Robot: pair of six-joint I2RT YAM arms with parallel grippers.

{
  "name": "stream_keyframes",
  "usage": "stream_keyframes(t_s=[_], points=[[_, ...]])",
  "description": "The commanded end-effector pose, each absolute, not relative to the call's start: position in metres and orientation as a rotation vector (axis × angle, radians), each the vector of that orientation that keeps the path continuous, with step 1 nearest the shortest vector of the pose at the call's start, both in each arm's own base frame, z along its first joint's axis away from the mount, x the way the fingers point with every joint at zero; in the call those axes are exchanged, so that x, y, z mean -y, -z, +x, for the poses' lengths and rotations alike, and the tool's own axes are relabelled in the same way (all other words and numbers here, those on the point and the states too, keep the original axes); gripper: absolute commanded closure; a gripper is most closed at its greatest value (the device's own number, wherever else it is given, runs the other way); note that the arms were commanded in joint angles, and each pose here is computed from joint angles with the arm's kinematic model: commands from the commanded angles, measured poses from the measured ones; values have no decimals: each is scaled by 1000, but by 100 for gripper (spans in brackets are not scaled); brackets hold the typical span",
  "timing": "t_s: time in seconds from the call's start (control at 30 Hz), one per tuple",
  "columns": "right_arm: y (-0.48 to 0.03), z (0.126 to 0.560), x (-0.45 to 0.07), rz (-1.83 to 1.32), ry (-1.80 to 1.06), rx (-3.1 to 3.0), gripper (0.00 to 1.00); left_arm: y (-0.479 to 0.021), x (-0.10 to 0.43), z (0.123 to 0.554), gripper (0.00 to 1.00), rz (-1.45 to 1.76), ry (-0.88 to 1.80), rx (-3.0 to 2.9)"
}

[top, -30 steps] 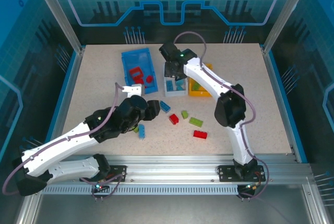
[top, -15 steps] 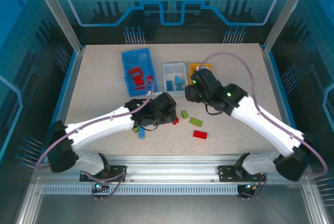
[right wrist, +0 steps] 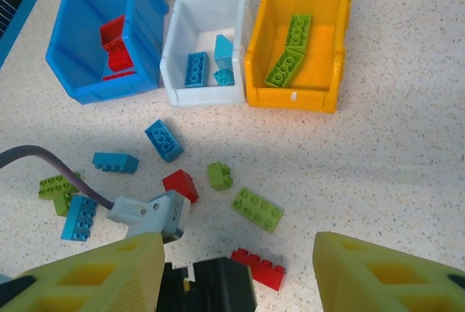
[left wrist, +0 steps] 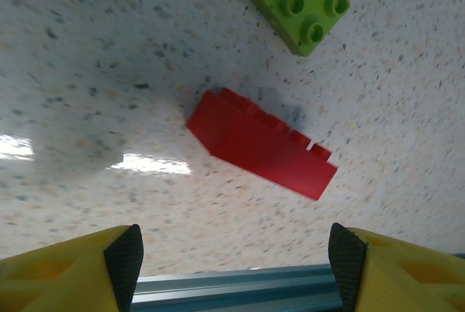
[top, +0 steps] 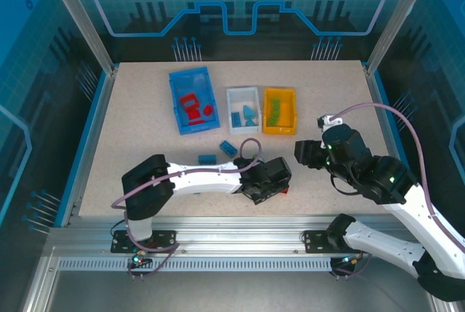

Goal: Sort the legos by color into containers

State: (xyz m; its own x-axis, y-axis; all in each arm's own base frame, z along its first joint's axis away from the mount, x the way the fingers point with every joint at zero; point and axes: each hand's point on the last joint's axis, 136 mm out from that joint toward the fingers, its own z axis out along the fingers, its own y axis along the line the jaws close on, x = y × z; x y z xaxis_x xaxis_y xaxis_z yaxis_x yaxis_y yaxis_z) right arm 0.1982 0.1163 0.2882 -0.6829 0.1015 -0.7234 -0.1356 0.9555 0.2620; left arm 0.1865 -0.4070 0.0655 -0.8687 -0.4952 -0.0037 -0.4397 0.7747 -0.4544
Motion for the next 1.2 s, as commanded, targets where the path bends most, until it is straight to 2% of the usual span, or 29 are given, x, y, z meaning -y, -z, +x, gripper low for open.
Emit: stream_keyframes(t_s=[0.0,0.3,0.5,0.7,0.83,0.93,1.17], points=[[-288,193,-113,-22,-376,-2317,42,-72,427,189,27,-1046,781,-2796],[-298,188,-107,-15,-386,-2292,42,-56,443,196,30,-1372,741,-2727],[-297,187,-107,-6,-396,-2297,43,-42,435,207,37,-1441,659,-2695],[-295,187,-107,4,-397,-2298,43,-21,427,207,48,-1486,567,-2699],[-292,187,-107,9,-398,-2300,43,-17,422,212,60,-1488,551,-2687],[-291,187,-106,6,-392,-2304,43,-20,416,214,77,-1476,561,-2667],[-290,190,-119,-75,-429,-2299,43,-74,374,222,96,-1329,667,-2551]])
